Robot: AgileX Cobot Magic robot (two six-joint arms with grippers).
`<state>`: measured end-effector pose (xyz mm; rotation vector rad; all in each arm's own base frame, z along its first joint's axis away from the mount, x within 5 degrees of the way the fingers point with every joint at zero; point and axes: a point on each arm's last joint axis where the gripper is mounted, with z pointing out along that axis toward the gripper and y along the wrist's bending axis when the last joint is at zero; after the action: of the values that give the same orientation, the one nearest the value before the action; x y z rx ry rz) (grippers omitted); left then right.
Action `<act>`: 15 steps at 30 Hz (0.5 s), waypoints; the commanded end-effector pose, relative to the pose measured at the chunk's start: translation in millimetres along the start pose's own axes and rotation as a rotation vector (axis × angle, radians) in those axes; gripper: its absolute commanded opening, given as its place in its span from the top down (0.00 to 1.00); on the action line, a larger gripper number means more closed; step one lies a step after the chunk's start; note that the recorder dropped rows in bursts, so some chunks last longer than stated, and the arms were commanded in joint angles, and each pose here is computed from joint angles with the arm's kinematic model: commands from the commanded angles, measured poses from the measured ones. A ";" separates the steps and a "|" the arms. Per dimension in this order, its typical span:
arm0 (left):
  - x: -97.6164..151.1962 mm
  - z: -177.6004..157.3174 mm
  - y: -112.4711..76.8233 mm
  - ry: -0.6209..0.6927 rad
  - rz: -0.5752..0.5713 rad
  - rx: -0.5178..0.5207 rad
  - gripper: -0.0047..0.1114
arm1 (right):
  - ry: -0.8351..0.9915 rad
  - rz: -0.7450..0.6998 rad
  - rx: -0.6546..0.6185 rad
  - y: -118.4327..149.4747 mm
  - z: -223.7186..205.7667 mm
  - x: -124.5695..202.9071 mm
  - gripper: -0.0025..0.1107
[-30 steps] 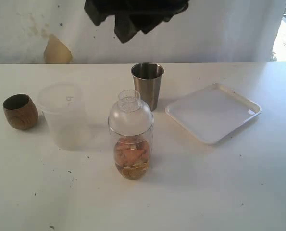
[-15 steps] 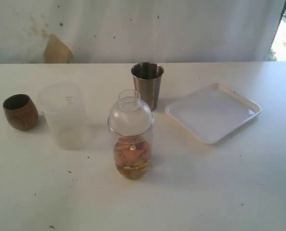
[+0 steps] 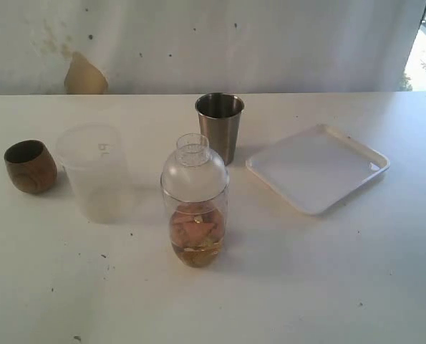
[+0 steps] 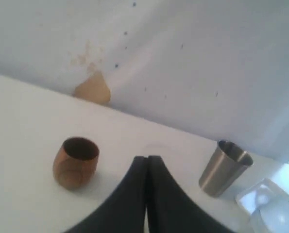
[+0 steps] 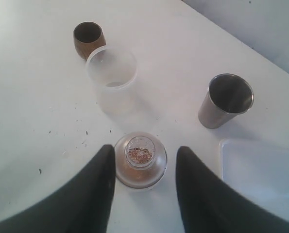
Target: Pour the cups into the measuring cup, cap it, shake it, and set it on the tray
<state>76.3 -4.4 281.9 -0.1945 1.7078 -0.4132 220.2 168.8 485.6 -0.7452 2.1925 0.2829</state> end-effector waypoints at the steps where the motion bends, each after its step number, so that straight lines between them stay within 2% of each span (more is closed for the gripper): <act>1: 12.1 -3.8 -4.6 0.172 0.149 0.059 0.96 | -0.015 -0.010 0.006 -1.3 -4.6 -0.6 0.64; 5: 20.8 -7.2 -19.3 0.220 0.339 0.249 0.96 | -0.015 -0.010 0.006 -1.3 -4.6 -0.6 0.64; 8: 28.3 -5.4 -29.2 0.111 0.429 0.390 0.96 | -0.015 -0.010 0.006 -1.3 -4.6 -0.6 0.64; 9: 30.2 -3.0 -29.2 0.041 0.415 0.398 0.96 | -0.015 -0.010 0.006 -1.3 -4.6 -0.6 0.64; 12: 37.2 6.0 -12.8 -0.109 0.254 0.268 0.96 | -0.015 -0.010 0.006 -1.3 -4.6 -0.6 0.64; 15: 54.6 10.1 -0.1 -0.114 0.289 0.196 0.96 | -0.015 -0.010 0.006 -1.3 -4.7 -0.6 0.64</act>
<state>75.1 -30.8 241.0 0.2164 1.5860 -0.3975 220.2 168.8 485.6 -0.7452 2.1925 0.2829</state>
